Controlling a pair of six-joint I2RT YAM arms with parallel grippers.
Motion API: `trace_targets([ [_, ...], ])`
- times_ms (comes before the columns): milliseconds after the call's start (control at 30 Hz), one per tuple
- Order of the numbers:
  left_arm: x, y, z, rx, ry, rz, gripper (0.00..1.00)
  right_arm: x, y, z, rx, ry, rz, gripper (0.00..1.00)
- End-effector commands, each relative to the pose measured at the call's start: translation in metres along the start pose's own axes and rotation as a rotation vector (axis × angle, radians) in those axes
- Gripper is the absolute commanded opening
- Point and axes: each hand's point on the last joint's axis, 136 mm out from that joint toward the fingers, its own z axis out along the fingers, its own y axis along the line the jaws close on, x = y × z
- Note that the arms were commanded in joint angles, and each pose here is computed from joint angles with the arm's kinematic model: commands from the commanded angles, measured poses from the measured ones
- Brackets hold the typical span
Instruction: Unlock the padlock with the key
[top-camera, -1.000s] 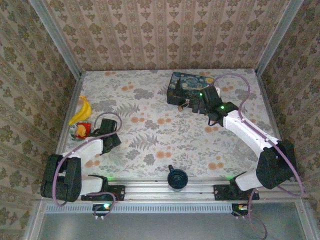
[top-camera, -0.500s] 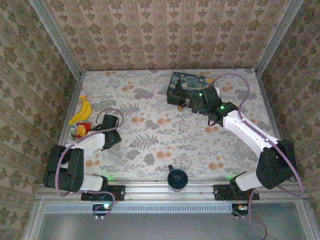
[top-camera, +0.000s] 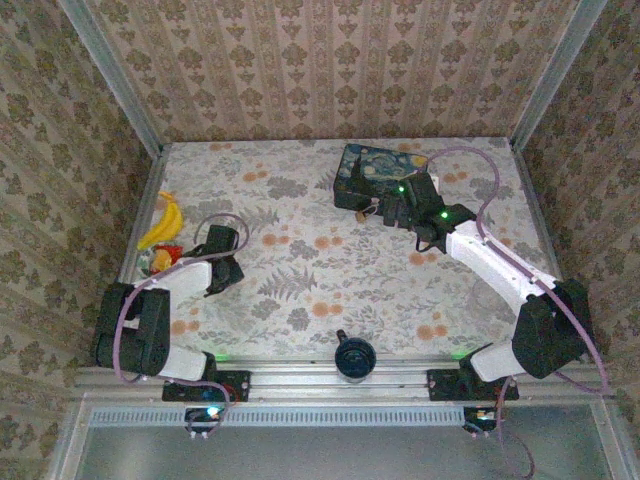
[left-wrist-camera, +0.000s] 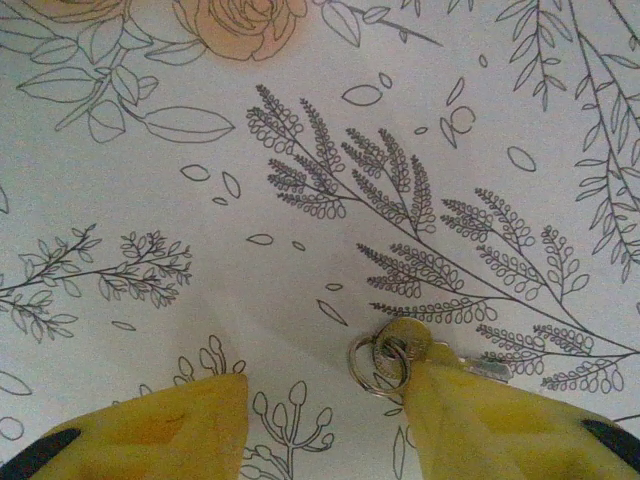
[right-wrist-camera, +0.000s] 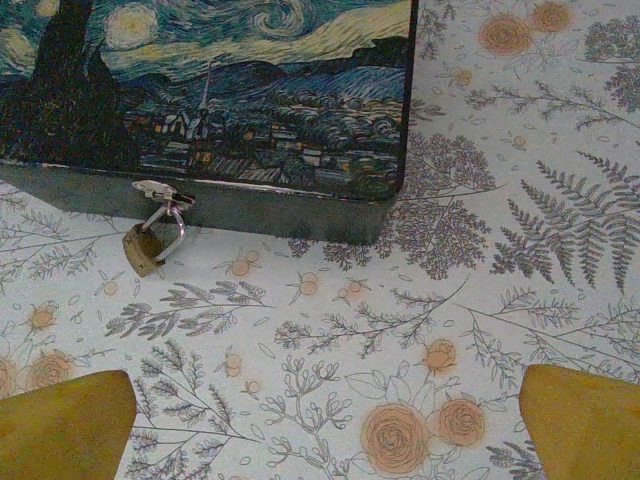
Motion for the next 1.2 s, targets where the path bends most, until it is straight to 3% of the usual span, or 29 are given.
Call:
trace_targets([
  [0,-0.019,-0.071,0.002,0.320,-0.044,-0.003,0.52,0.000,0.004,-0.002,-0.012,0.002,0.020,1.00],
  [100,-0.025,-0.071,-0.006,0.330,-0.072,-0.024,0.59,0.001,0.003,-0.003,-0.011,0.002,0.022,1.00],
  [300,-0.036,-0.065,-0.016,0.328,-0.116,-0.094,0.59,0.003,0.004,-0.003,-0.014,0.002,0.025,1.00],
  [667,-0.041,-0.044,-0.012,0.287,-0.155,-0.264,0.53,0.003,0.006,-0.004,-0.019,0.003,0.024,1.00],
  [967,-0.028,-0.022,-0.016,0.193,-0.134,-0.270,0.48,0.007,0.005,-0.003,-0.018,0.009,0.025,1.00],
  [1167,-0.019,-0.028,-0.008,0.206,-0.080,-0.280,0.43,0.006,0.007,-0.002,-0.026,0.013,0.025,1.00],
])
